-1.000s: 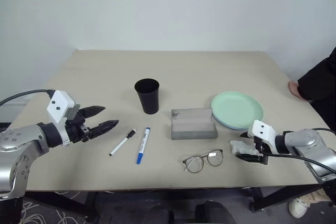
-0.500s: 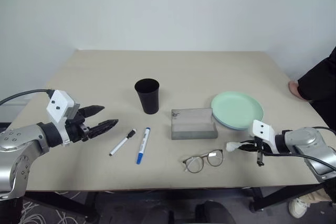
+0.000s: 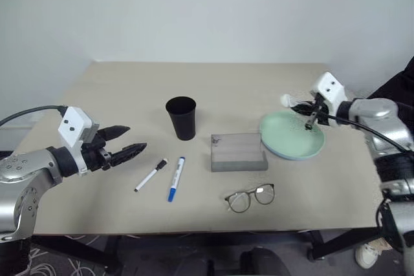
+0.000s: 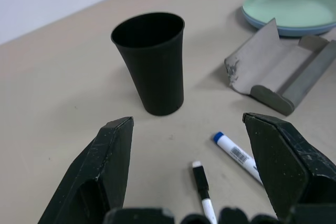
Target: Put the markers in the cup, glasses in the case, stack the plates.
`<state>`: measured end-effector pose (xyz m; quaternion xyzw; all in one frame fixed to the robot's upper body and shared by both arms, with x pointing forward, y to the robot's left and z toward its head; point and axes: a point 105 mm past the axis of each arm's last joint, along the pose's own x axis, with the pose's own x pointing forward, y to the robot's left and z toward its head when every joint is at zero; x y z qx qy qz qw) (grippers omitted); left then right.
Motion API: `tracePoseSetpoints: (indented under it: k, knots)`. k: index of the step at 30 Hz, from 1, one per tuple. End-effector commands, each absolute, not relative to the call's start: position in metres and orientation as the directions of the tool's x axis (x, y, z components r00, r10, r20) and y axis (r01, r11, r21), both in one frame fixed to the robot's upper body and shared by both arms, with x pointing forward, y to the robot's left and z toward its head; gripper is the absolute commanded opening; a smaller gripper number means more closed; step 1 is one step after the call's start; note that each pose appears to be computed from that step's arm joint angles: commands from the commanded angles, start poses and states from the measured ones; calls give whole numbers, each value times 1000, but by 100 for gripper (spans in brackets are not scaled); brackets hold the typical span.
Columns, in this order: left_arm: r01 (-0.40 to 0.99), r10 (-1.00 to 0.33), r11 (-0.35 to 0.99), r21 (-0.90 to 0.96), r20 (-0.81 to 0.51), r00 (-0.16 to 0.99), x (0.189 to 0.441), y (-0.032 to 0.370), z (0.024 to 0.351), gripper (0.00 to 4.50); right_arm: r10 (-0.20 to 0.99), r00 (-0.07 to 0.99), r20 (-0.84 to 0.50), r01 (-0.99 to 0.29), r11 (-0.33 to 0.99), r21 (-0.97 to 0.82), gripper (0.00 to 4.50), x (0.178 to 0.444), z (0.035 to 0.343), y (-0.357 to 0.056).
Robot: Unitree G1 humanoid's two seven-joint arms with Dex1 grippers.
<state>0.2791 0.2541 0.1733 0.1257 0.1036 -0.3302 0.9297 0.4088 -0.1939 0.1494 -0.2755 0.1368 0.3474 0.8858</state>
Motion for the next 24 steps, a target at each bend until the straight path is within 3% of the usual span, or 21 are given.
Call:
tracePoseSetpoints:
  k: [1,3,6,13,19,24]
  knots:
    - [666,-618,718,201,-256,743,286,240,179,353,445,753,-485,-652,604,-458,2,422,131,-202]
    - [677,-631,709,199,-251,734,287,235,179,353,432,747,-506,-657,592,-466,2,425,124,-201]
    - [682,-637,705,196,-249,730,287,232,179,353,438,735,-517,-670,583,-459,59,427,122,-200]
    - [710,-668,670,217,-243,704,289,216,181,353,507,709,-490,-703,560,-438,285,421,146,-208]
    - [733,-695,627,264,-234,679,305,186,188,353,645,620,-447,-784,495,-373,285,396,187,-213]
    - [816,-755,530,232,-309,578,316,142,182,353,701,525,-482,-851,443,-284,285,371,193,-206]
